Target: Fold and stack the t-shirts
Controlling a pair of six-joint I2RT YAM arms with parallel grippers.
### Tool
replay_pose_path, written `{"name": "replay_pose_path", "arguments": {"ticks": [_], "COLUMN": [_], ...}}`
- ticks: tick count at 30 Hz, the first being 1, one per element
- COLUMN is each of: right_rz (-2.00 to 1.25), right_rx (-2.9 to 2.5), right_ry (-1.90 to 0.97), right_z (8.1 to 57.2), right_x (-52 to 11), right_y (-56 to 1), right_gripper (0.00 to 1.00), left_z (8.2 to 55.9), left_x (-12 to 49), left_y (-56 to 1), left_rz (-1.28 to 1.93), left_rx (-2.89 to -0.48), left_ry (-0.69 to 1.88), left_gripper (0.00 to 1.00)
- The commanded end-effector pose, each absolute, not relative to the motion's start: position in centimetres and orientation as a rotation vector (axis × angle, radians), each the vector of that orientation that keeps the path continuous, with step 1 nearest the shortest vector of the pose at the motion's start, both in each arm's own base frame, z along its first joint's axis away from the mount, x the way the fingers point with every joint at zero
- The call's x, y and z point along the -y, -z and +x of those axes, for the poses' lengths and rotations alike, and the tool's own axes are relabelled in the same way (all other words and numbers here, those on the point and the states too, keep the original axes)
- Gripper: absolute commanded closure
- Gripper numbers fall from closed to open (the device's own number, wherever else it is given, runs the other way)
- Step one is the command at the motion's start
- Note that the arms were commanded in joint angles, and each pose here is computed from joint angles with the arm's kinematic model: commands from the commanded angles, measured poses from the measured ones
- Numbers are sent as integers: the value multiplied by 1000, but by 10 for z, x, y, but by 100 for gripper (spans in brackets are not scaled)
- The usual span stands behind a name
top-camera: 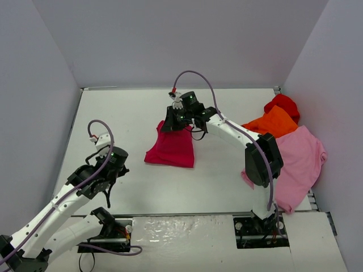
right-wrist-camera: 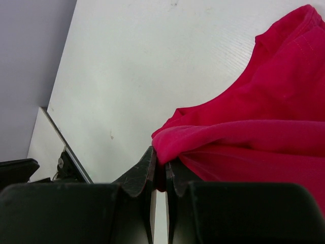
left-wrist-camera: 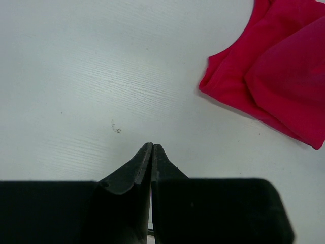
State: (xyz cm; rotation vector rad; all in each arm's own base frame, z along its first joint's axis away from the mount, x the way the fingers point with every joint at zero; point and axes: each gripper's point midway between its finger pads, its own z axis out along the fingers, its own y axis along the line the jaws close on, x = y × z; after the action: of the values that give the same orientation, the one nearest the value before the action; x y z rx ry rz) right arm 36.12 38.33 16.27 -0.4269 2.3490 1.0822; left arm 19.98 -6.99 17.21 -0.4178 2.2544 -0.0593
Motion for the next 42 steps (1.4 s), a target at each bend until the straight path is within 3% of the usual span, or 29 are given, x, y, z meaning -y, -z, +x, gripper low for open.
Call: {"name": "replay_pose_path", "arguments": {"ticks": [1,2,3,5,7,9,15,21,30,42], "right_rz": [-474,-463,-451,-419,-417,-414,-320,-357,-543,-550], "right_rx": [-2111,-2090,-2077,-2095,-2108,-2096,-2017,-2148,-2340,-2446], "right_ry": [-1239,-1243,-1237,-1199,-1171,-1097,-893,-807,-731,-299], "right_z": [372,375,380,391,398,407,423,383,316,340], "right_x": [-408,-407,-407,-405,-405,-401,-374,-362,-417,-419], "right_y": [-217,-220,-219,-207,-197,-191,-220,-203,-144,-93], "right_gripper": [100,100,90,50,39,33,32,35,41,43], "left_z": [210,211,211,211,212,212,213,218,223,214], "left_x": [75,75,75,77,78,78,81,85,92,81], "left_y": [-176,-176,-175,-172,-171,-169,-161,-158,-152,-147], "left_rz": [-445,-444,-442,-439,-435,-430,-418,-399,-394,-404], "left_rx": [-2221,-2223,-2227,-2235,-2239,-2246,-2277,-2291,-2307,-2321], "left_ry": [78,77,75,74,76,71,46,33,54,19], "left_gripper": [100,100,100,100,100,100,100,100,100,100]}}
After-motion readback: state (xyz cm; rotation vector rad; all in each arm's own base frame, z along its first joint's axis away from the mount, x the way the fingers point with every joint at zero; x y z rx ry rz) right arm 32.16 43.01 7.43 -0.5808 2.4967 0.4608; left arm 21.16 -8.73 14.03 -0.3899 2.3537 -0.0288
